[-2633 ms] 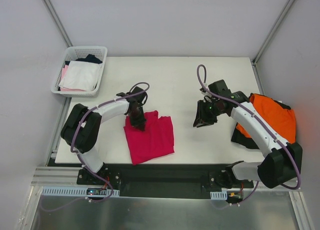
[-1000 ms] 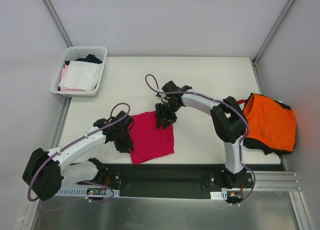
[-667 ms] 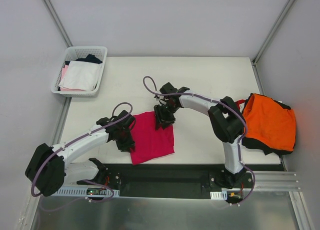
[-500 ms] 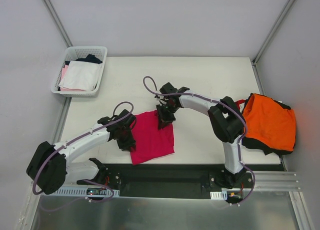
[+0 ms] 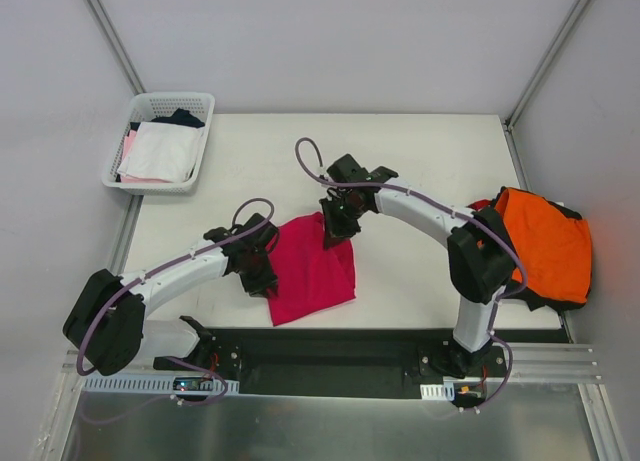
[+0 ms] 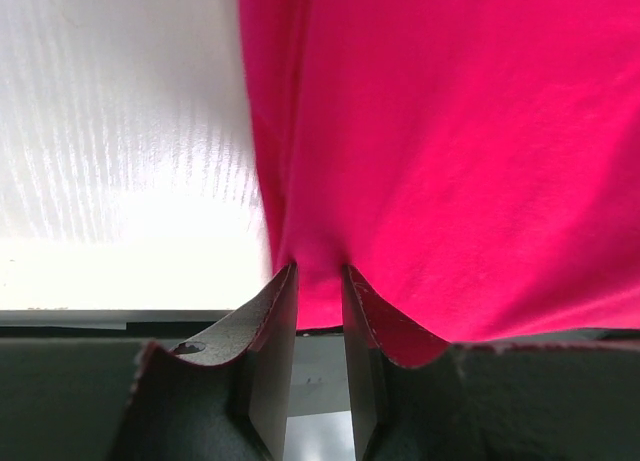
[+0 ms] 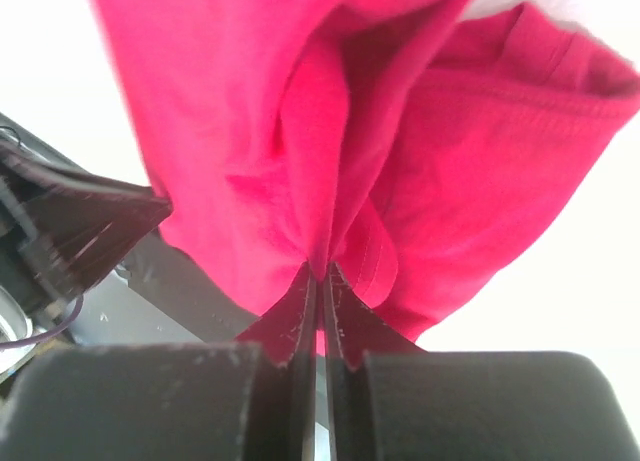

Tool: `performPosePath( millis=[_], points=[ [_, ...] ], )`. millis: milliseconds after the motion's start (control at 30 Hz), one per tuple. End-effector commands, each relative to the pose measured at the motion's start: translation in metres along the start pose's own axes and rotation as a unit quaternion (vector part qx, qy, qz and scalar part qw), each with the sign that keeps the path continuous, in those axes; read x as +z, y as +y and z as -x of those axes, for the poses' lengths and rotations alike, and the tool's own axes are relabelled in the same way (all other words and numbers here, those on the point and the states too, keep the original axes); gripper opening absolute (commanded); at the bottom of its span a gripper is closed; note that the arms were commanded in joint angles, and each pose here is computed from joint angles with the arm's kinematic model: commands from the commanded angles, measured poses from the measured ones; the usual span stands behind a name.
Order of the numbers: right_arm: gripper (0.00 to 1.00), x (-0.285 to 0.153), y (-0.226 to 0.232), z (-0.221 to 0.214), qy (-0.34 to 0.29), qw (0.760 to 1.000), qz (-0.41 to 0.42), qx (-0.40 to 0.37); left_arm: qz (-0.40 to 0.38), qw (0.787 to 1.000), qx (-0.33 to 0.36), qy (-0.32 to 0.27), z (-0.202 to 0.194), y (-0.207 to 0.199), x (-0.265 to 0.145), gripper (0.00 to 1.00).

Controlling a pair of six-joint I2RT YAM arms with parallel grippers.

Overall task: Fold and stack the t-shirts
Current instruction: Fold the tshirt

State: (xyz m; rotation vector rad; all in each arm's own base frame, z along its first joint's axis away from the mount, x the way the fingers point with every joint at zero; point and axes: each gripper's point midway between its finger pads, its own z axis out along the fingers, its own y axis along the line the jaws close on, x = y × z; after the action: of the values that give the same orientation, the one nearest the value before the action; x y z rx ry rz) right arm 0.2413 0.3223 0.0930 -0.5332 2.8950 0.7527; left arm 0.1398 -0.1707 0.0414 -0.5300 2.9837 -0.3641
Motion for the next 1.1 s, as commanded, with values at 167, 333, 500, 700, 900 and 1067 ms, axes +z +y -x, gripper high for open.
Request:
performPosePath(
  millis=[167,333,500,700,900,1067],
  points=[
    [0.01,-0.028,-0.021,-0.014,-0.017,0.998,-0.066,0.000,-0.014,1.000,-0.010,-0.004,0.001,-0.007,-0.004,0.24],
    [0.01,-0.025,-0.042,-0.027,-0.001,0.993,-0.116,0.016,-0.015,1.000,-0.013,-0.004,0.000,-0.008,-0.005,0.25],
    [0.01,-0.009,-0.053,-0.038,0.025,0.992,-0.123,0.025,-0.016,1.000,-0.012,-0.001,0.000,-0.008,-0.005,0.25],
    [0.22,0.011,-0.056,-0.037,0.051,0.993,-0.104,0.031,-0.016,1.000,-0.003,0.003,0.000,-0.011,-0.005,0.25],
    [0.37,0.002,-0.074,-0.019,0.037,0.990,-0.128,0.036,-0.022,1.000,0.013,0.004,0.004,-0.019,-0.007,0.25],
    [0.42,-0.035,-0.098,0.000,0.003,0.988,-0.144,0.056,-0.055,0.997,0.045,-0.019,0.024,-0.054,-0.025,0.25]
  ],
)
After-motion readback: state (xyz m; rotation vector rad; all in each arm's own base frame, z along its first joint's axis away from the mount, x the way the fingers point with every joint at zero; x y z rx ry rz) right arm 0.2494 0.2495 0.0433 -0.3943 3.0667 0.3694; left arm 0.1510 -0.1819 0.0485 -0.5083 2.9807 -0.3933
